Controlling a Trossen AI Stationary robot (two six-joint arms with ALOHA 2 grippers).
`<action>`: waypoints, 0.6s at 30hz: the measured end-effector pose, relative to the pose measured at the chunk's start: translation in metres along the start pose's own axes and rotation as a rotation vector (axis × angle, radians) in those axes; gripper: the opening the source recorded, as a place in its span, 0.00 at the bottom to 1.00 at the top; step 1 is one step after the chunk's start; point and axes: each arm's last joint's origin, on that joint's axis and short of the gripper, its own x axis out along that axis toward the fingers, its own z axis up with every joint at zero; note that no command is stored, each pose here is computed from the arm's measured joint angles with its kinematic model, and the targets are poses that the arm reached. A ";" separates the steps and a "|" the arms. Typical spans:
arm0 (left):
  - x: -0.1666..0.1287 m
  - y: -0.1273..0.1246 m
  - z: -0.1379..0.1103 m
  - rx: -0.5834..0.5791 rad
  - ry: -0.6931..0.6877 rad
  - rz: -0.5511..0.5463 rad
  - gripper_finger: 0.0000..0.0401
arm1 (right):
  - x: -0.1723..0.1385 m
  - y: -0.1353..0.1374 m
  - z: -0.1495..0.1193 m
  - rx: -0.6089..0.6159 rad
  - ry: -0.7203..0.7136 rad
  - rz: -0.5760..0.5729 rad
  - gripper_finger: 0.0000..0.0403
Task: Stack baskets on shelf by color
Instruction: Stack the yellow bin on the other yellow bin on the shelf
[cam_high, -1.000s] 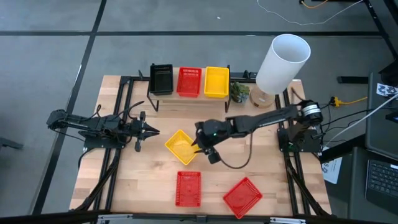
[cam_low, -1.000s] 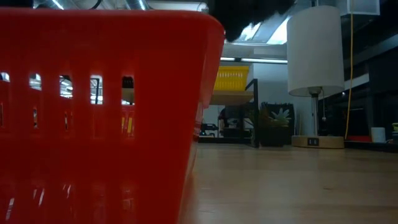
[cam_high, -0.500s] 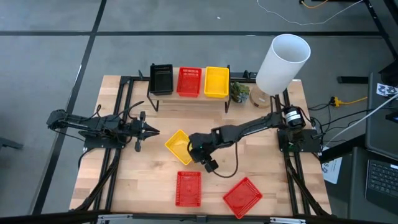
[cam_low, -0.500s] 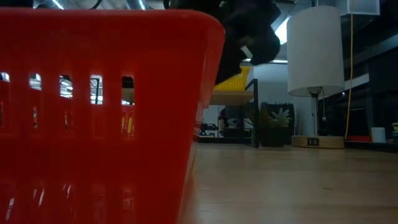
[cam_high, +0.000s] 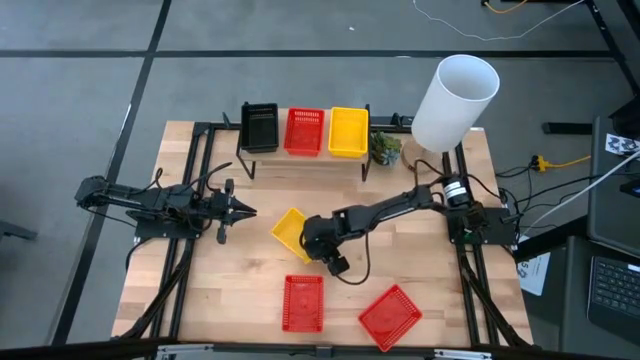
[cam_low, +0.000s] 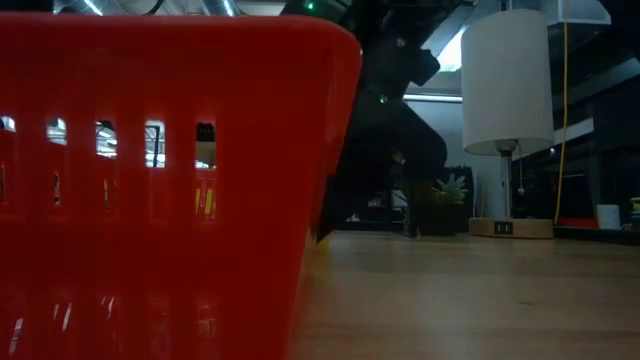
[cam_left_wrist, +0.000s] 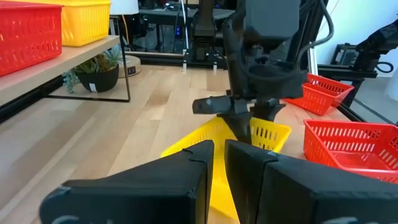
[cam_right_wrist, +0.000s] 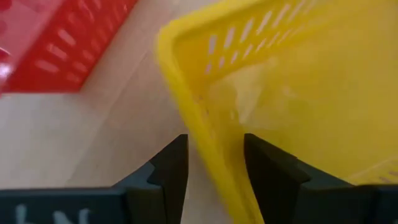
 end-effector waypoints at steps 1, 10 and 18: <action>0.000 0.000 0.000 0.000 0.000 0.000 0.08 | 0.001 0.001 0.000 -0.001 0.000 -0.001 0.38; 0.000 0.000 0.000 0.001 0.000 -0.001 0.08 | -0.001 0.002 0.000 0.064 0.010 0.001 0.03; 0.000 0.000 0.000 0.041 0.000 -0.001 0.08 | -0.048 0.007 0.018 0.103 -0.076 -0.005 0.00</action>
